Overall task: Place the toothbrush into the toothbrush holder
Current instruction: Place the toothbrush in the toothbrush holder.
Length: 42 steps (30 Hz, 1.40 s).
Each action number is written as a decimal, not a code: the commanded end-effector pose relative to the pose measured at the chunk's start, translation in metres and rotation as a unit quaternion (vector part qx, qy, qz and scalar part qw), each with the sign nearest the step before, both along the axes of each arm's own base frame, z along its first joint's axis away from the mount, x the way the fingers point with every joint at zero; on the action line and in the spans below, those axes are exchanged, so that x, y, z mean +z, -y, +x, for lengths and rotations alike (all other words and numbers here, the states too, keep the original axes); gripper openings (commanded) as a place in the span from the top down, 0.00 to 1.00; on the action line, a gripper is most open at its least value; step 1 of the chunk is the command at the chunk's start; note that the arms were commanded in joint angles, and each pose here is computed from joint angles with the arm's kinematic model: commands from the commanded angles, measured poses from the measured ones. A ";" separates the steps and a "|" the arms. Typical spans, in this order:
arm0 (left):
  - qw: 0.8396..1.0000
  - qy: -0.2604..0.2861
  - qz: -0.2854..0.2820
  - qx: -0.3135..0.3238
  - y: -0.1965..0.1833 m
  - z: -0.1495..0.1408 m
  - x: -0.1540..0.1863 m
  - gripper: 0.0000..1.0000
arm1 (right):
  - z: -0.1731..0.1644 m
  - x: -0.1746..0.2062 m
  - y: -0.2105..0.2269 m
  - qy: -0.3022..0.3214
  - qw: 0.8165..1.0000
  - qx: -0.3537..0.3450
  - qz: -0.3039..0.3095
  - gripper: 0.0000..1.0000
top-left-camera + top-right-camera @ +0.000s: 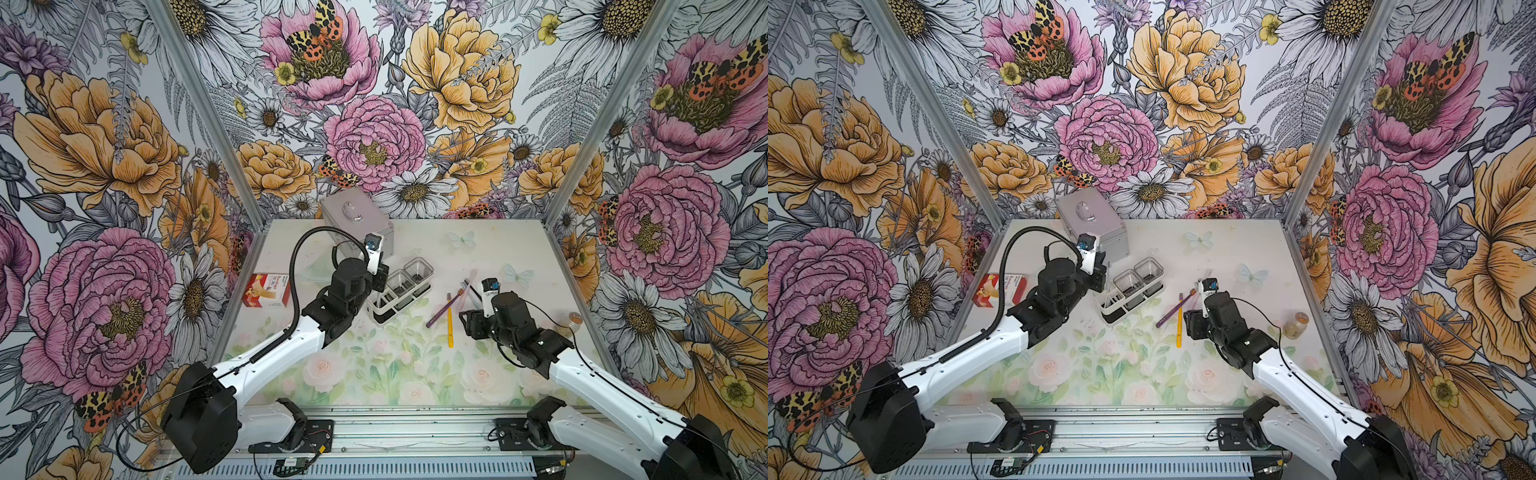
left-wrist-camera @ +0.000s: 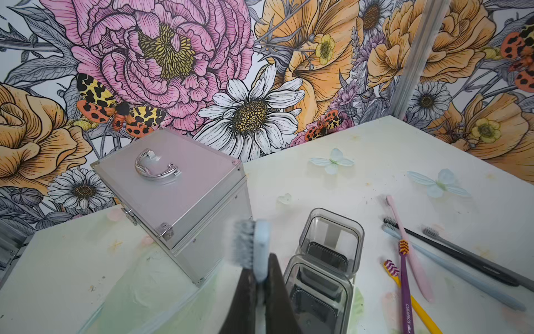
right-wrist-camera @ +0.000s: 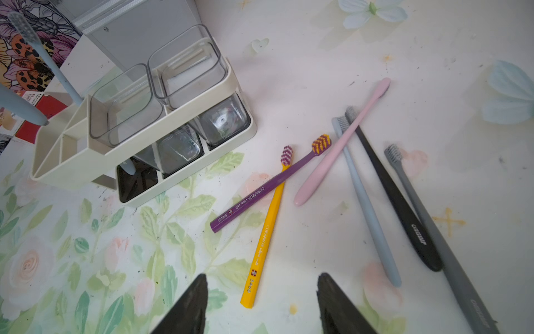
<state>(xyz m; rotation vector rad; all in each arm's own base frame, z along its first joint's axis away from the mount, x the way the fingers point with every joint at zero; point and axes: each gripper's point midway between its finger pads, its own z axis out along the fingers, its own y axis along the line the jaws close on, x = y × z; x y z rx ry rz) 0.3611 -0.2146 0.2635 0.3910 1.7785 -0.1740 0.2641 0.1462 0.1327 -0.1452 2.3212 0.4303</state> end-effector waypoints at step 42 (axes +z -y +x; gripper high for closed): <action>0.998 -0.053 -0.033 0.011 -0.007 0.008 -0.082 1.00 | 0.006 0.008 -0.003 0.005 1.000 0.002 0.005 0.38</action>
